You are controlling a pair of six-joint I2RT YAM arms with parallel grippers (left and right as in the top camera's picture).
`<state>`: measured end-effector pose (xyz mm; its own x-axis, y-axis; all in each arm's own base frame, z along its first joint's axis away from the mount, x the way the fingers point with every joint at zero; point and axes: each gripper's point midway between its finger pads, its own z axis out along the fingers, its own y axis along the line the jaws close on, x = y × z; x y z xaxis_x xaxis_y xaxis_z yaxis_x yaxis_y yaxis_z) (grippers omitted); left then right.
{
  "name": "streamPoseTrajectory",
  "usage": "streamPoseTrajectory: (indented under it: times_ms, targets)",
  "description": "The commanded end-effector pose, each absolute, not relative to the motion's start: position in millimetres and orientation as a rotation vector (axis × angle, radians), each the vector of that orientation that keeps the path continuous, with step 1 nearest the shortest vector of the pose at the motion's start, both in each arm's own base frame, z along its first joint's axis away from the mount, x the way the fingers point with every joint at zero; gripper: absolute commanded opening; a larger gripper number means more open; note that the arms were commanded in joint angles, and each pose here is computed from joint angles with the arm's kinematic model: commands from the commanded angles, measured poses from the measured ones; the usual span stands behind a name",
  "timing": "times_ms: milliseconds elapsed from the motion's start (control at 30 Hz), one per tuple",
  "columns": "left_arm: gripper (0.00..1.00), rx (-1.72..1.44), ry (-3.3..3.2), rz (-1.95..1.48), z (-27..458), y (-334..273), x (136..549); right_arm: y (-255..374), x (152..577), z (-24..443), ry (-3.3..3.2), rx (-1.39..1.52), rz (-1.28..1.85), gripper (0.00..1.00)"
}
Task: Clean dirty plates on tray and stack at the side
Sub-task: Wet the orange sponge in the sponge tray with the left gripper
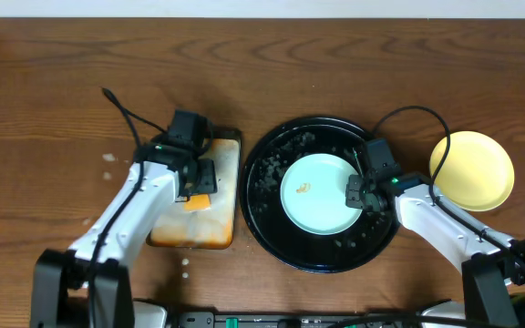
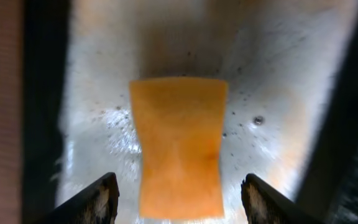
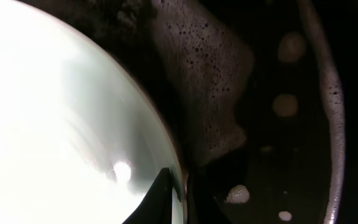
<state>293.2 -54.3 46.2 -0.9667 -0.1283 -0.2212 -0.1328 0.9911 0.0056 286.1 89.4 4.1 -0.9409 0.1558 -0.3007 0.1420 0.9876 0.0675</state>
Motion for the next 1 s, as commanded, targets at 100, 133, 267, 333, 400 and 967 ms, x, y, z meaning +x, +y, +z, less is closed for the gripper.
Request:
streamPoseTrajectory:
  times_ms: [100,133,267,333,400,967]
  targets:
    - [0.44,-0.189,3.000,0.091,-2.9,-49.4,286.2,66.0,284.5,-2.4,2.813,0.267,-0.084,0.06]
    - [0.37,-0.190,3.008,0.095,-7.8,-49.4,286.5,66.0,284.5,-2.5,2.813,0.267,-0.084,0.06]
    - [0.08,-0.188,3.054,0.073,-23.4,-53.3,282.7,66.0,284.5,-2.5,2.813,0.267,-0.084,0.06]
    - [0.08,-0.186,3.061,0.040,-22.6,-57.1,281.8,66.0,284.5,-2.5,2.813,0.267,-0.084,0.06]
    - [0.07,-0.163,3.059,0.000,-16.7,-61.7,283.1,66.0,284.6,-2.4,2.812,0.267,-0.084,0.06]
    - [0.08,-0.009,2.856,-0.103,46.3,-72.1,307.5,66.3,285.1,-2.3,2.810,0.268,-0.082,0.07]
